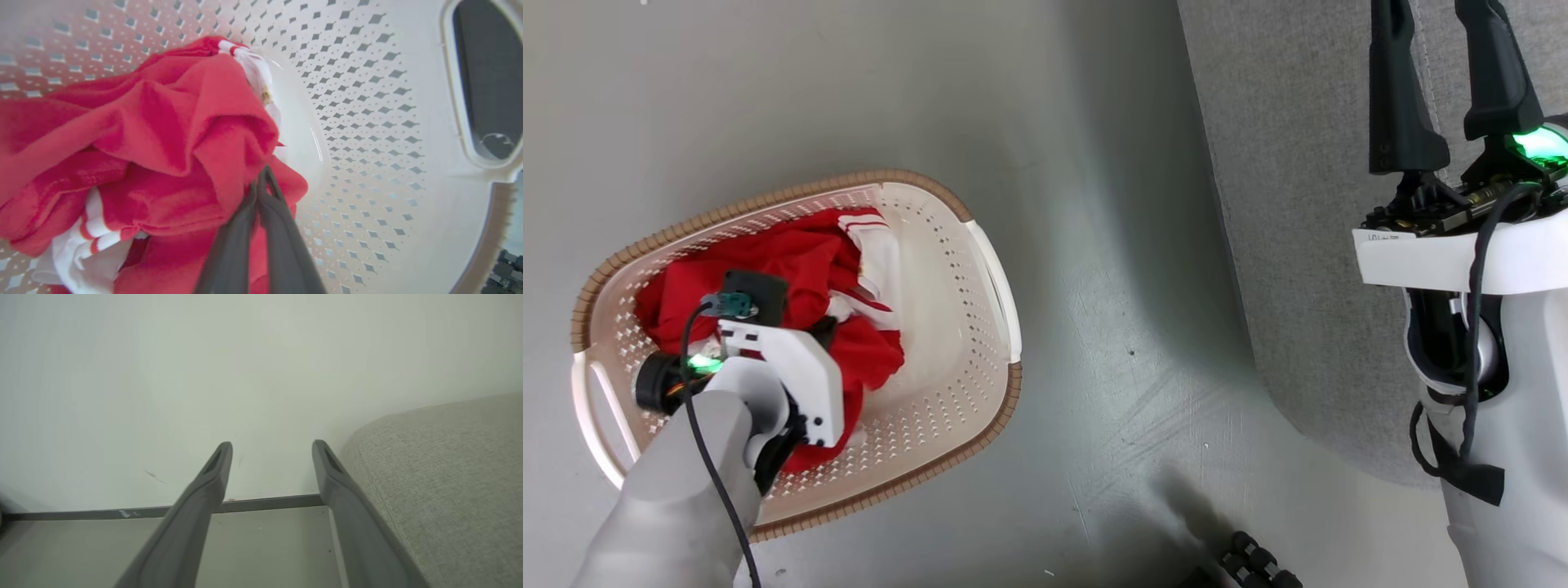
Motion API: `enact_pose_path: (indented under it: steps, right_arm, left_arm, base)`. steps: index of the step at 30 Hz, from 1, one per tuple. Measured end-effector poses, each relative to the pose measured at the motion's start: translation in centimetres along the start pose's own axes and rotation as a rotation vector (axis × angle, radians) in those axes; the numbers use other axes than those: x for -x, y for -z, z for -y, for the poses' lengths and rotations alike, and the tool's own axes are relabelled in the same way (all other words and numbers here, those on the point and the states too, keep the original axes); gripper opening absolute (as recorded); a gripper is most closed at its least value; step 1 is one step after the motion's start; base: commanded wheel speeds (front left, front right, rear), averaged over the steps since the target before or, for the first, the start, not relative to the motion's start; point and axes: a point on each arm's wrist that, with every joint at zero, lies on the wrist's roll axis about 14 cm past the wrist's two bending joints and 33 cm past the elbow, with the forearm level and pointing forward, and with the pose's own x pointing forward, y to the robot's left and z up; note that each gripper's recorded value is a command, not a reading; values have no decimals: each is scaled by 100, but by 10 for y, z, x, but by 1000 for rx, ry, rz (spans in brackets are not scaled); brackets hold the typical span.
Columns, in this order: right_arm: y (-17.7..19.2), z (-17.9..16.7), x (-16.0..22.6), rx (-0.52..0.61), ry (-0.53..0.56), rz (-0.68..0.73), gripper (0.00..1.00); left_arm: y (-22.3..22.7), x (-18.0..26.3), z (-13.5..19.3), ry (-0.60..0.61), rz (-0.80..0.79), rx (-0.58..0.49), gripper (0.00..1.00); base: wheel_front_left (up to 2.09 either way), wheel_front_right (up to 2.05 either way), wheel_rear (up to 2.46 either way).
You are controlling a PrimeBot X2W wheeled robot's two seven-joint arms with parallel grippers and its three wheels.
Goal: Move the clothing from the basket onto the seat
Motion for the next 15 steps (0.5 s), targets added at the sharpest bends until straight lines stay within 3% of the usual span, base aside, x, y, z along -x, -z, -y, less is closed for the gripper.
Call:
enact_pose_path:
  steps: [15]
  right_arm:
    - [-35, -9, -2, -22, -11, 67, 100]
  left_arm:
    - [-66, 45, 32, 78, 265, -4, 0]
  base:
    - [0, 0, 0]
